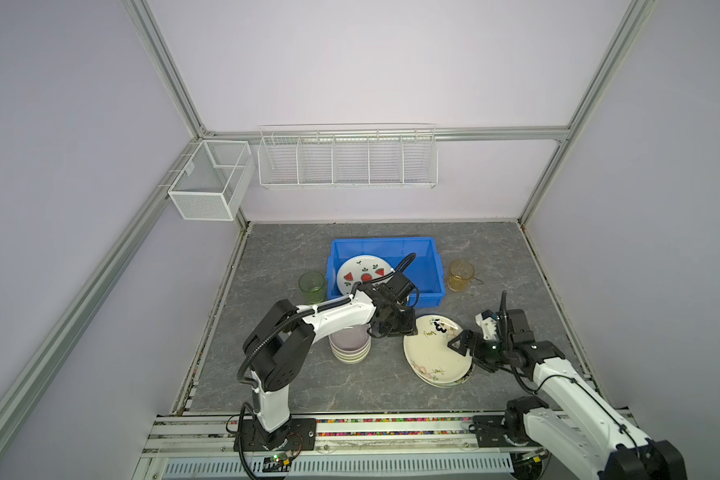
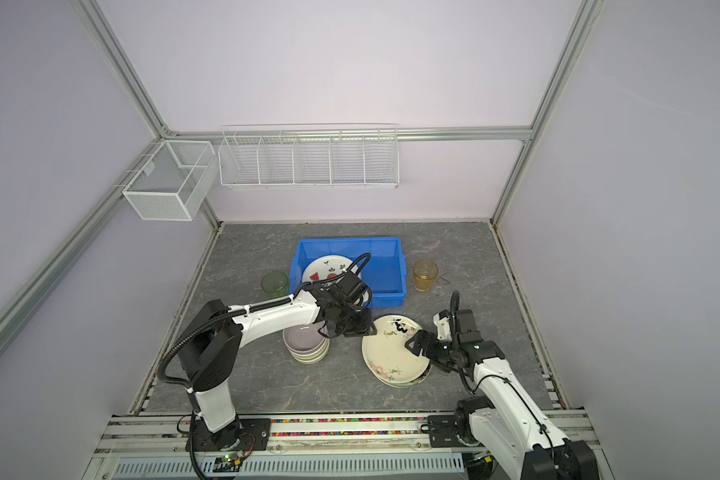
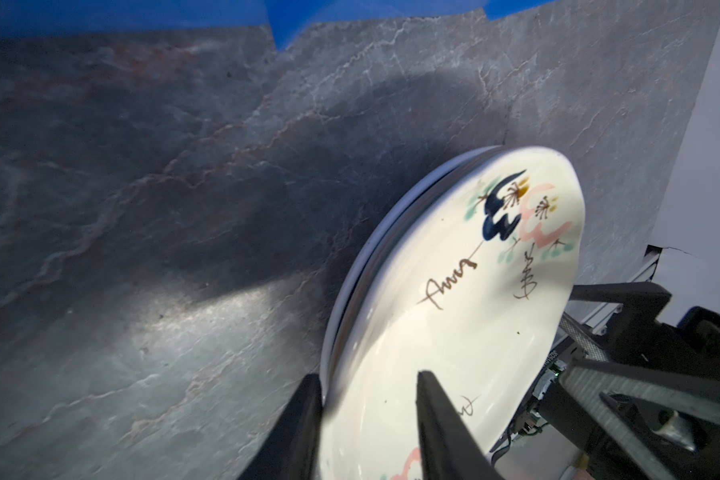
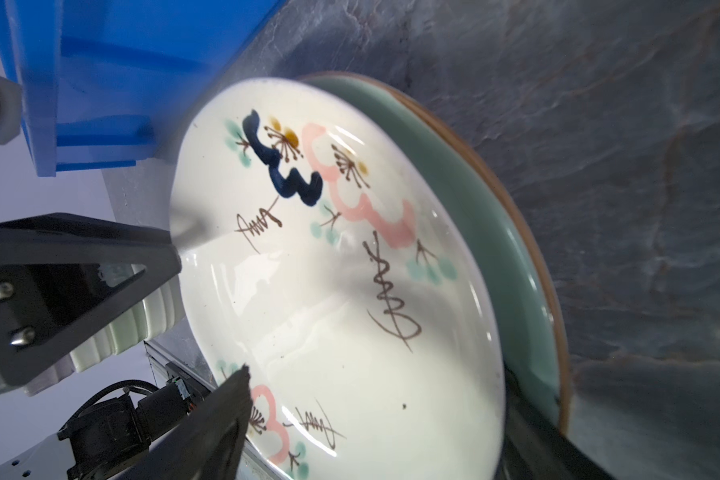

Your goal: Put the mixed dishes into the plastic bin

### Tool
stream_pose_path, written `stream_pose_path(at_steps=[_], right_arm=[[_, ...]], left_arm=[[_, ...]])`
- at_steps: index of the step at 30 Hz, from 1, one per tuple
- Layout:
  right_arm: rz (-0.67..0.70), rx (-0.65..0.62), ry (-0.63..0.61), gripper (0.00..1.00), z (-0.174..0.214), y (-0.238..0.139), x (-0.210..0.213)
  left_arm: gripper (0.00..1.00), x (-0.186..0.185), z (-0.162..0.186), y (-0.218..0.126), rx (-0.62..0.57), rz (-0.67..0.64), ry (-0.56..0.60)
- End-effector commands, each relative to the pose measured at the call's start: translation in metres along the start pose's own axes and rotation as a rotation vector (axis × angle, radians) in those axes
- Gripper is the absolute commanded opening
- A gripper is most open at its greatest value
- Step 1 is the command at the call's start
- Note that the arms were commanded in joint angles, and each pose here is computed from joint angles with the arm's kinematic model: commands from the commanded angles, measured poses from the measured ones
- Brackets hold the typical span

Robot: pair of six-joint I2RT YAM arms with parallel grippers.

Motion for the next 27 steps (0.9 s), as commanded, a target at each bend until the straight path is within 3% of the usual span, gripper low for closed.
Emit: stream_pose_path(at_steps=[1, 9, 17, 27], right_arm=[[-0.018, 0.012, -0.010, 0.87, 0.003, 0.002, 0.002], [-0.026, 0.028, -0.031, 0.87, 0.006, 0.003, 0.006], [-0.037, 0.030, -0.042, 0.87, 0.006, 0.003, 0.009], [-0.033, 0.017, -0.052, 0.87, 0.005, -0.002, 0.012]], left_arm=[[0.33, -0.034, 0.000, -0.018, -0.023, 0.171, 0.054], [0.19, -0.040, 0.000, -0.026, -0.033, 0.202, 0.053], [0.15, -0.047, 0.000, -0.036, -0.053, 0.244, 0.072], [0.00, -0.055, 0.000, -0.044, -0.060, 0.302, 0.081]])
Point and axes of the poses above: each gripper's point midway between its finger pads, its own y axis out along the fingers, its own x axis along the line the jaws close on, z = x × y, the point moved 8 cm from there along -y, back along the fingers
